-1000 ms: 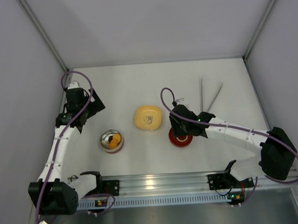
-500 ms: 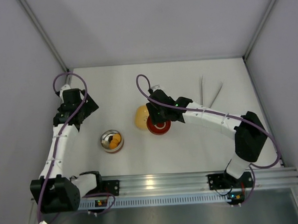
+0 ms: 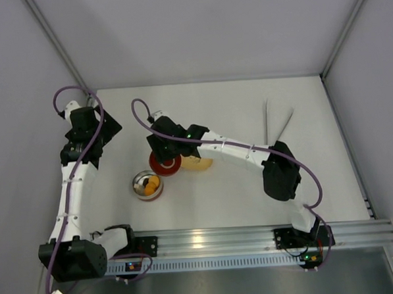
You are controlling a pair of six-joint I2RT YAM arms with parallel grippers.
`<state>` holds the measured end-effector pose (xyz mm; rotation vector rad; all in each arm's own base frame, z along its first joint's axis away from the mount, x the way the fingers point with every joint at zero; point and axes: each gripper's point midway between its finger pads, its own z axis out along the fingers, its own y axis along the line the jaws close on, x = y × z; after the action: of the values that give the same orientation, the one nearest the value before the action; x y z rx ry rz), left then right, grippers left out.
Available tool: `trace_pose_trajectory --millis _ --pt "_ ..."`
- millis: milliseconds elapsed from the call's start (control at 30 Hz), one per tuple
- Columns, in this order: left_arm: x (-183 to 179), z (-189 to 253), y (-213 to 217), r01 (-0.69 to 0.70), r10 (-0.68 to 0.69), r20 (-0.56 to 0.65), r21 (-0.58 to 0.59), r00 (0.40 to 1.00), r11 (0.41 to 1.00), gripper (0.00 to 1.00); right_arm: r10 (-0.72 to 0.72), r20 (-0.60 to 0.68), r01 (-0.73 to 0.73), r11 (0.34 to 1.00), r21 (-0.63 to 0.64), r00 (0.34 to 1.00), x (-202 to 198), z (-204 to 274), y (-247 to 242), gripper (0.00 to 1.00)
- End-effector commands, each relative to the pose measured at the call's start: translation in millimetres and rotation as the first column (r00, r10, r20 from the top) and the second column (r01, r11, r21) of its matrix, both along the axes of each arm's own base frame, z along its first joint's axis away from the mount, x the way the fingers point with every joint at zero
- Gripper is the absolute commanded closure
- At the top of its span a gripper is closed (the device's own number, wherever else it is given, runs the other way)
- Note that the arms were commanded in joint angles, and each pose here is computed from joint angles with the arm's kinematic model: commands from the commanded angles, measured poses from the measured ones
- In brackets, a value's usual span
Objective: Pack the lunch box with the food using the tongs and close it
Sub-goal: Close the box lid on the packing box.
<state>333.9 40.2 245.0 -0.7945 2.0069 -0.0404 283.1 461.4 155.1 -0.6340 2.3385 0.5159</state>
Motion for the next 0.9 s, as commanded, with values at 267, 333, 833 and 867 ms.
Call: trace_pose_trajectory --millis 267,333,833,867 --pt "-3.6 82.7 7.9 -0.061 0.062 0.200 -0.008 0.978 0.998 0.01 0.115 0.006 -0.115 0.991 0.065 0.993 -30.4 10.8 60.5 0.83" --pt "-1.9 90.9 6.4 -0.055 0.058 0.217 -0.017 0.974 0.998 0.01 0.121 0.012 -0.121 0.990 0.070 0.993 -30.8 11.2 65.1 0.83" --pt "-7.8 153.7 1.6 -0.021 0.020 0.329 -0.002 0.944 1.000 0.01 0.208 0.025 -0.209 0.976 0.062 0.978 -60.0 -4.4 100.8 0.82" --pt "-8.9 154.9 1.5 -0.020 0.019 0.332 0.000 0.943 1.000 0.01 0.210 0.021 -0.211 0.976 0.059 0.978 -61.0 -6.9 101.7 0.82"
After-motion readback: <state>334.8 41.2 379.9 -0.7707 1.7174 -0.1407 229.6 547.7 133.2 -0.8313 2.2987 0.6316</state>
